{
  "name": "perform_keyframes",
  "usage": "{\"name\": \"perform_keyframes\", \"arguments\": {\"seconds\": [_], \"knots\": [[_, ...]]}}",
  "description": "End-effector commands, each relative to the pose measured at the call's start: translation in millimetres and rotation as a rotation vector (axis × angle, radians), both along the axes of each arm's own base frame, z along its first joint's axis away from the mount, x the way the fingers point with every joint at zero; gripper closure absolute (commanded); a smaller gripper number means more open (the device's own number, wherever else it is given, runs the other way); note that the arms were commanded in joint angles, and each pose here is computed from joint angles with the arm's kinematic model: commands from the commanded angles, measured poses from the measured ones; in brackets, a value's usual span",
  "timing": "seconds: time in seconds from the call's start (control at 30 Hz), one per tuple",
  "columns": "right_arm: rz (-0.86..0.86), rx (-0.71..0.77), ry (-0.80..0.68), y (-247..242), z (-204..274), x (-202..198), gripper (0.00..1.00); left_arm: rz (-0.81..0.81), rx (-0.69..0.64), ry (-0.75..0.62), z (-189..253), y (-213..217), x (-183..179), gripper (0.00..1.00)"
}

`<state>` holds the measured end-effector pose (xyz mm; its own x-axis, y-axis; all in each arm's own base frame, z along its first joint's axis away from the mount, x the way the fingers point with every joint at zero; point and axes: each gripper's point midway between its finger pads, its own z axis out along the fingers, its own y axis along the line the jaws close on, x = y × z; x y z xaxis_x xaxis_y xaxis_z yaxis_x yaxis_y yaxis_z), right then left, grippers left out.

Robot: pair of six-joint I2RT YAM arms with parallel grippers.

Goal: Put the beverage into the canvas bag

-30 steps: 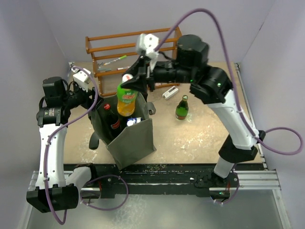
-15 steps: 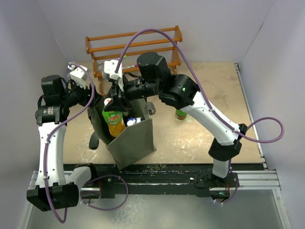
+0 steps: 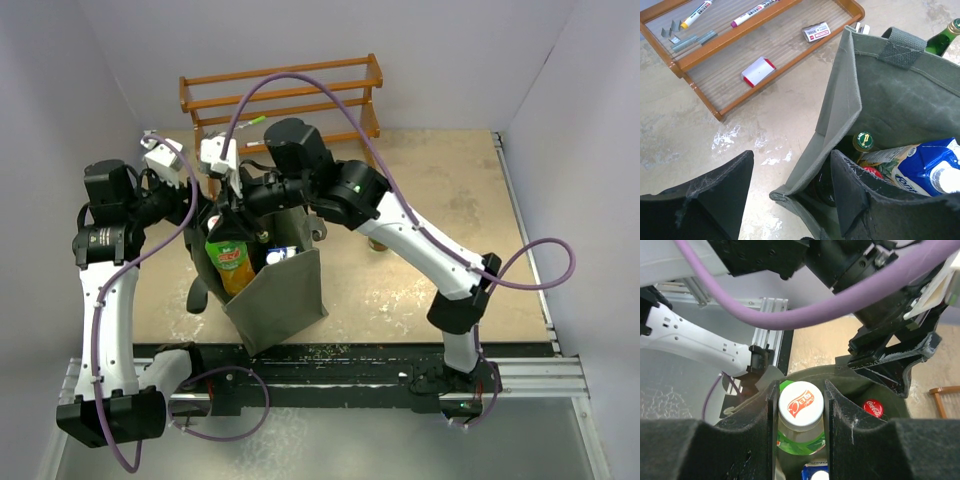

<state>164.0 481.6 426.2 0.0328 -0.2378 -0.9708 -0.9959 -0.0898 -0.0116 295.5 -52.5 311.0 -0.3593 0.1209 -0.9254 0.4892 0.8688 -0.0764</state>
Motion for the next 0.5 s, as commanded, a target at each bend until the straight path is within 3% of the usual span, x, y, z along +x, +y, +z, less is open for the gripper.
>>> {"name": "perform_keyframes", "arguments": {"seconds": [0.0,0.47], "knots": [[0.026,0.090,-0.046,9.1,20.9,-1.4,1.00,-0.016,-0.009,-0.048,11.5,-2.6,0.0,0.34],[0.033,0.011,-0.078,28.1,-37.5,14.2,1.00,-0.025,-0.014,-0.049,11.8,-4.1,-0.8,0.37]]}}
